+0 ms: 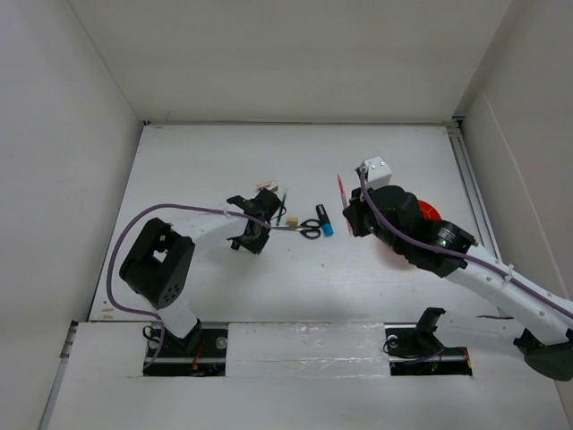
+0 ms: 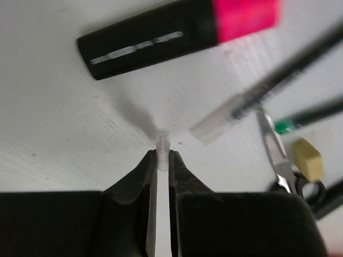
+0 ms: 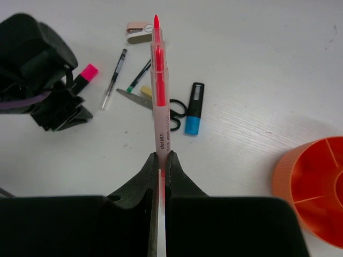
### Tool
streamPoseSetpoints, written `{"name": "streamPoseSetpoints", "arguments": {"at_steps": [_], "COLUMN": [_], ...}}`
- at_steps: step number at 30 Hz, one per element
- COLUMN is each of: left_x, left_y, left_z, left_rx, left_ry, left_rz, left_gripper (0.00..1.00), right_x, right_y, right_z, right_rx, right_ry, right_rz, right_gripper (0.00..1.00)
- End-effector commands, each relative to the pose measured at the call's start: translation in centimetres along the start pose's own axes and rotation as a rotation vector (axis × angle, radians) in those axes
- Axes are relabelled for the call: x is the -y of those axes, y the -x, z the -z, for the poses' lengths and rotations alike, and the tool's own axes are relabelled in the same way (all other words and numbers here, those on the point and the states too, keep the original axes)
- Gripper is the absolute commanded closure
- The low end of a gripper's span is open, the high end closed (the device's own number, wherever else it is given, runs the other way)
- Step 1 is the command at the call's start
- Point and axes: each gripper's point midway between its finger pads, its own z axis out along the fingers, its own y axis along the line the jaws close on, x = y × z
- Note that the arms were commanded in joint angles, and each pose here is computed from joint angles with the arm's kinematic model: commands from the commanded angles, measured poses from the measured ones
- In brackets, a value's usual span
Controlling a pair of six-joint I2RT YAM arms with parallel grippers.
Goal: Sort the stationery into containers
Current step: Close the pen cap on the pen.
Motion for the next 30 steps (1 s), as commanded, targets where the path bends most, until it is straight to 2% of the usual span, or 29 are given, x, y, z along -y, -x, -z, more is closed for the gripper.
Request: {"name": "streamPoseSetpoints", "arguments": {"at_steps": [1,2,3,5,6,8,9,10,11,13,15,16,18,24,30], "left_x": [4.2,5.2,6.1,7.7,9.2,9.1,9.6,9.7,9.6,9.6,9.0,8.6,8.2,6.3,4.7], "left_y": [2.6,3.1,3.3,2.3,3.0,1.7,1.8,1.2,0.6,0.5,-0.4,-0.9,-1.9,-2.2,-1.7], "left_z": [5.0,7.3,8.5,11.6,14.5,17.4,20.0,21.3,22.3,23.5,23.6,23.5,25.2,28.8,30.8], "left_rx": [0.116,0.124,0.142,0.048,0.037,-0.023,0.003,-0.028,-0.045,-0.049,-0.091,-0.117,-0.152,-0.071,-0.027], "left_ry": [-0.221,-0.292,-0.370,-0.534,-0.680,-0.824,-0.919,-0.970,-1.019,-1.041,-1.061,-1.072,-1.184,-1.450,-1.525], "left_rz": [-0.237,-0.266,-0.392,-0.515,-0.540,-0.684,-0.740,-0.753,-0.832,-0.890,-0.965,-0.995,-1.029,-1.059,-1.068], "left_gripper": [1.00,1.00,1.00,1.00,1.00,1.00,1.00,1.00,1.00,1.00,1.00,1.00,1.00,1.00,1.00], "right_x": [-3.0,-3.4,-3.9,-5.3,-5.7,-7.2,-7.8,-8.0,-9.1,-10.0,-11.5,-12.0,-13.3,-15.7,-15.8], "right_y": [1.8,1.1,0.8,-0.3,-0.5,-0.7,-1.4,-2.4,-1.9,-3.2,-2.5,-3.7,-3.3,-4.6,-5.0], "right_z": [0.7,0.6,0.6,0.5,0.6,0.4,0.0,-0.2,0.0,-0.2,0.6,0.5,1.4,2.7,2.1], "right_rx": [0.069,0.057,0.052,0.036,0.036,0.044,0.044,0.014,0.038,0.021,0.060,0.040,0.065,0.070,0.069], "right_ry": [0.164,0.192,0.217,0.295,0.322,0.394,0.418,0.430,0.489,0.536,0.626,0.651,0.751,0.952,0.956], "right_rz": [-0.031,-0.038,-0.051,-0.073,-0.086,-0.129,-0.175,-0.187,-0.209,-0.240,-0.292,-0.301,-0.336,-0.393,-0.440], "right_gripper": [1.00,1.00,1.00,1.00,1.00,1.00,1.00,1.00,1.00,1.00,1.00,1.00,1.00,1.00,1.00]}}
